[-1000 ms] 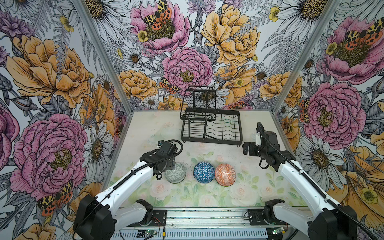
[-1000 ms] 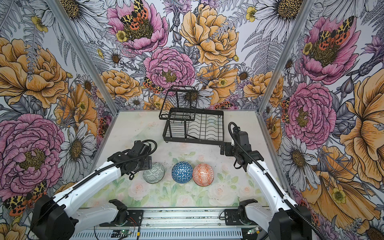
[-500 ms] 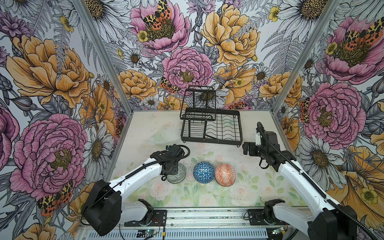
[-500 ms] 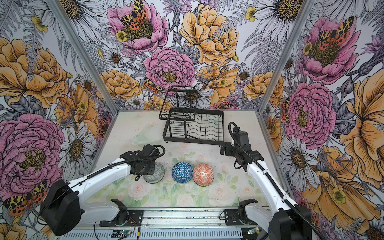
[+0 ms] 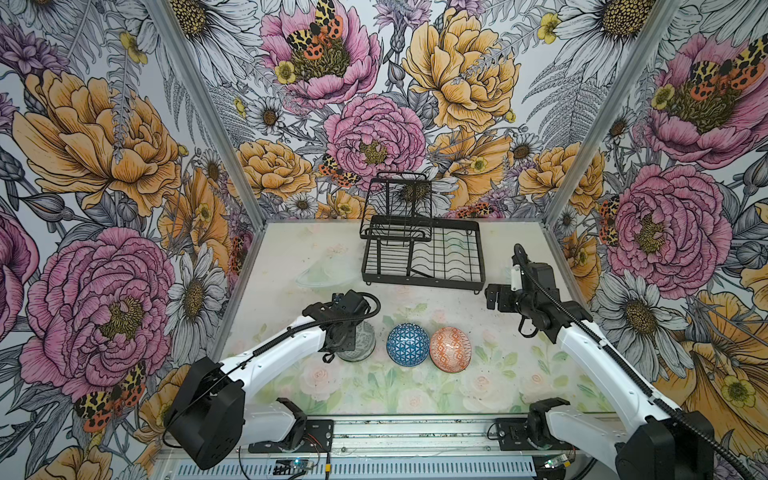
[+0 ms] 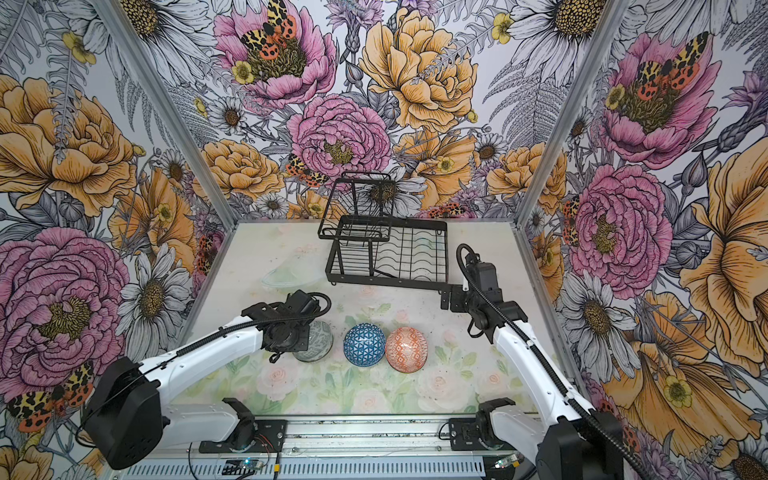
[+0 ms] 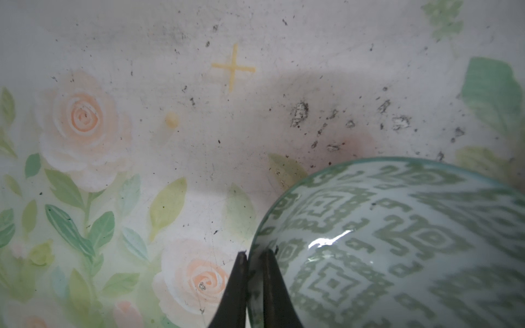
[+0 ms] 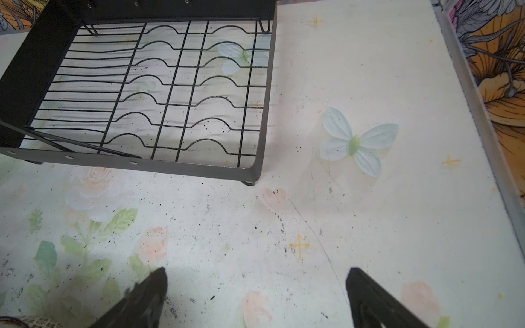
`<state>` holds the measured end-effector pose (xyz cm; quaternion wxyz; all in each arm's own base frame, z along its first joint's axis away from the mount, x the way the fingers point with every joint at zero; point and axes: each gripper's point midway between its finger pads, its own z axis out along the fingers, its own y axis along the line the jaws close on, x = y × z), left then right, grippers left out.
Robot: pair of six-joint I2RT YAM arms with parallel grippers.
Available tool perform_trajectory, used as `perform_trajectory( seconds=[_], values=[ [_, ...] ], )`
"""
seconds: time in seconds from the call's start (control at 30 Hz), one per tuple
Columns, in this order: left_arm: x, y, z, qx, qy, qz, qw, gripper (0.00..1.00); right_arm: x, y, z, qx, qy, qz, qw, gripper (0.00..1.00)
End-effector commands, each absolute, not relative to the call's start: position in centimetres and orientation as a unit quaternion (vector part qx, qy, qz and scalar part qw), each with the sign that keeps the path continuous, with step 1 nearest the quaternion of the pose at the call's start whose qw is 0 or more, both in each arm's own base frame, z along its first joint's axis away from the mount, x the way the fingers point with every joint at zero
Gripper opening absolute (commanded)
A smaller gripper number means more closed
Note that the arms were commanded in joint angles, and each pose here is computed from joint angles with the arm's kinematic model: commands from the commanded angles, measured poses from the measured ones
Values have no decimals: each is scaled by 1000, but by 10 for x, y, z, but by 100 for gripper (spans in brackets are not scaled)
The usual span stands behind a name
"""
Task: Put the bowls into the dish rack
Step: 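Lower the left gripper onto the rim of the pale green bowl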
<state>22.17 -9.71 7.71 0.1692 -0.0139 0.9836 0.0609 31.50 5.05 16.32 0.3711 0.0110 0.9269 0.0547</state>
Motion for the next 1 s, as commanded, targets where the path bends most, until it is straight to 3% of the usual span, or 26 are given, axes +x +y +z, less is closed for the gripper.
perform_trajectory(
  seconds=[0.0,0.07,0.87,0.97],
  values=[
    [223,-94,79,-24,980,67,184,4,320,58,174,1,923,67,378,99],
    [224,-93,82,-26,979,65,190,0,321,58,174,1,923,68,378,100],
    [228,-88,106,-46,970,48,234,0,324,65,181,-6,921,83,381,99],
    [232,-90,105,-41,968,47,242,12,325,65,180,-6,921,84,379,100]
  ],
)
